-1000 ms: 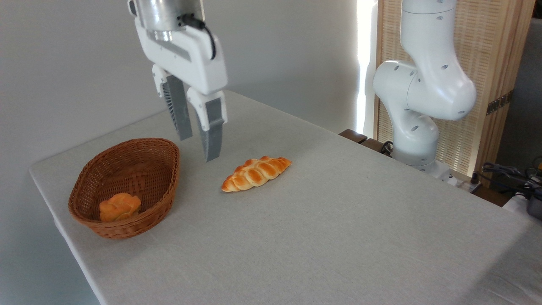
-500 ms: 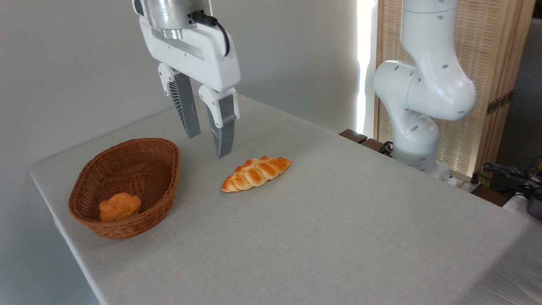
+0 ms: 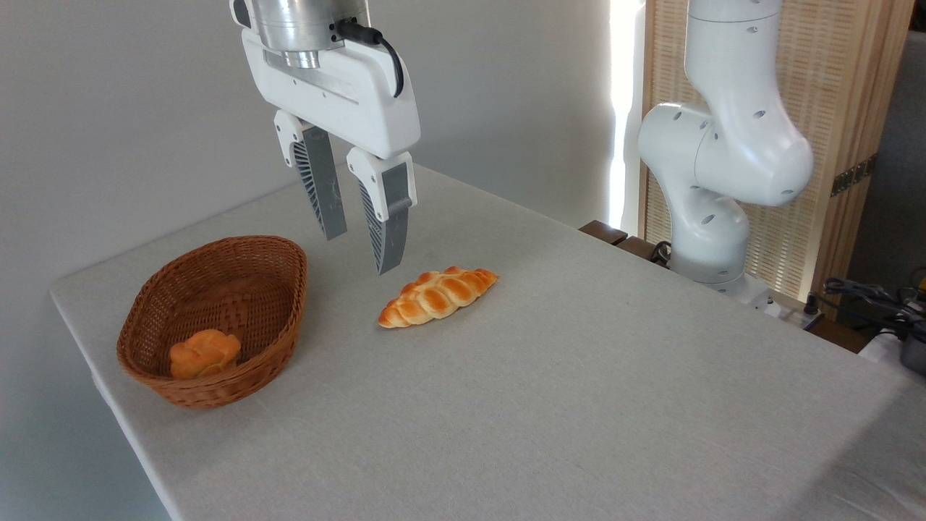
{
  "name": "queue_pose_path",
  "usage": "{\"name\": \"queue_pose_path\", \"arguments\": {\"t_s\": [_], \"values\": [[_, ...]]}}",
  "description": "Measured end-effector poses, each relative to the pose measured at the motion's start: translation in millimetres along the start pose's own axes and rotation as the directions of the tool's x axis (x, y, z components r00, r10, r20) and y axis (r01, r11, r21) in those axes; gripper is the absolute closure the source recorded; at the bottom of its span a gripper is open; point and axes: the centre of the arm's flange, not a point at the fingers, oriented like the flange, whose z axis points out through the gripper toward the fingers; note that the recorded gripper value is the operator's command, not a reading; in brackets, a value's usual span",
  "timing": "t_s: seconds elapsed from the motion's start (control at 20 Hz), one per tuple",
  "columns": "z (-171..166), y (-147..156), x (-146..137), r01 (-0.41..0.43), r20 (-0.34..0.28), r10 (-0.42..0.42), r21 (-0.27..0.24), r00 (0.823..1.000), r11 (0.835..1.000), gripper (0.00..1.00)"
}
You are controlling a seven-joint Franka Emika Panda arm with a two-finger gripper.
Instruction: Put bread into the basket
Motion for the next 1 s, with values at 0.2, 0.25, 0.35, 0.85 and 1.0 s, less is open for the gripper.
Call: {"name": "queue_pose_path", "arguments": {"t_s": [0.2,0.25,0.35,0.85,1.0], "values": [[0.0,-0.6,-0.5,-0.016,0.006,0.016,0.007,1.000,1.000,0.00],[0.0,-0.8,-0.7,-0.019,0.008,0.019,0.009,1.000,1.000,0.00],[0.0,-1.0,-0.8,-0.021,0.010,0.021,0.011,1.000,1.000,0.00],[0.0,-3.0,-2.5,-0.044,0.042,0.042,0.045,0.998,0.998,0.00],[0.0,-3.0,-2.6,-0.044,0.042,0.042,0.046,0.998,0.998,0.00]]}}
